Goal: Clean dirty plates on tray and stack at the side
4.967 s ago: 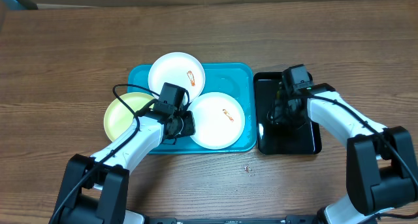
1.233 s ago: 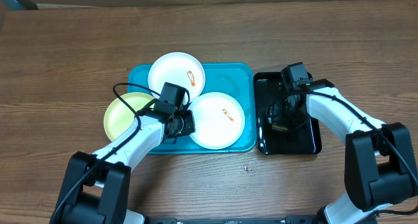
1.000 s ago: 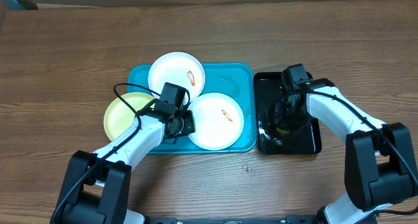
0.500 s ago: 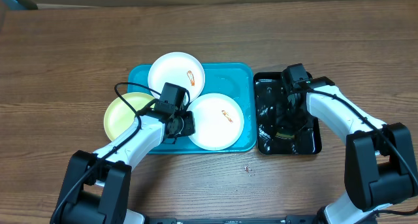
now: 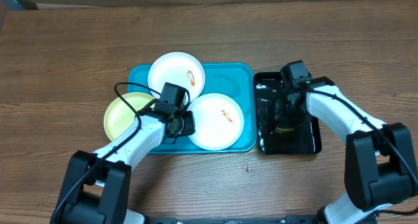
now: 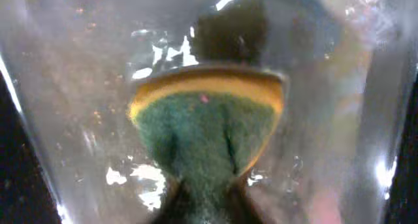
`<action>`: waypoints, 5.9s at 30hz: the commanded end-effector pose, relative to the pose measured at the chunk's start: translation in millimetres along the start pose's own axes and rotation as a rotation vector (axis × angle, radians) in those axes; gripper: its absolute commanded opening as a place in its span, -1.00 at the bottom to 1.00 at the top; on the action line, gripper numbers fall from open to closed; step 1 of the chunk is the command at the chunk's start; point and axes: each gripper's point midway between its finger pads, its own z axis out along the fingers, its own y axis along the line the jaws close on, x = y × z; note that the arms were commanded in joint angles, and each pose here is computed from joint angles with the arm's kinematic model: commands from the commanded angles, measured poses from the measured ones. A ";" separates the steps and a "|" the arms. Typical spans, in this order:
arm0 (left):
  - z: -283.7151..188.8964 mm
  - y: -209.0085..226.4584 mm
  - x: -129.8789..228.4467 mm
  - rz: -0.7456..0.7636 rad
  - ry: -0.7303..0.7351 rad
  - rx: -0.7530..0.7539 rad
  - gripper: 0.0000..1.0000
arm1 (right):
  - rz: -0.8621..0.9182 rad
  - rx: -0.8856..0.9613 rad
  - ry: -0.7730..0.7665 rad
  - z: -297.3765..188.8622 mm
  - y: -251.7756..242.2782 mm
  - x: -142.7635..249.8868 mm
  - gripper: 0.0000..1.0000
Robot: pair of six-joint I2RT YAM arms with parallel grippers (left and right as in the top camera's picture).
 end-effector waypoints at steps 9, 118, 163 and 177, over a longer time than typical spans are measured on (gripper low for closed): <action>3.3 -0.1 4.3 0.024 0.014 -0.003 -0.34 | 0.024 0.035 -0.098 -3.9 -11.6 -23.2 0.58; 3.2 -3.0 5.8 0.024 0.023 0.014 -0.87 | -0.527 0.189 -0.352 -21.0 164.8 -10.8 -0.92; 3.2 -2.9 5.9 0.024 0.023 0.014 -0.92 | -0.441 0.019 -0.174 19.4 171.2 29.9 -0.93; 3.2 -3.0 5.9 0.024 0.023 0.014 -0.92 | -0.383 -0.179 -0.031 27.5 177.0 35.8 -0.93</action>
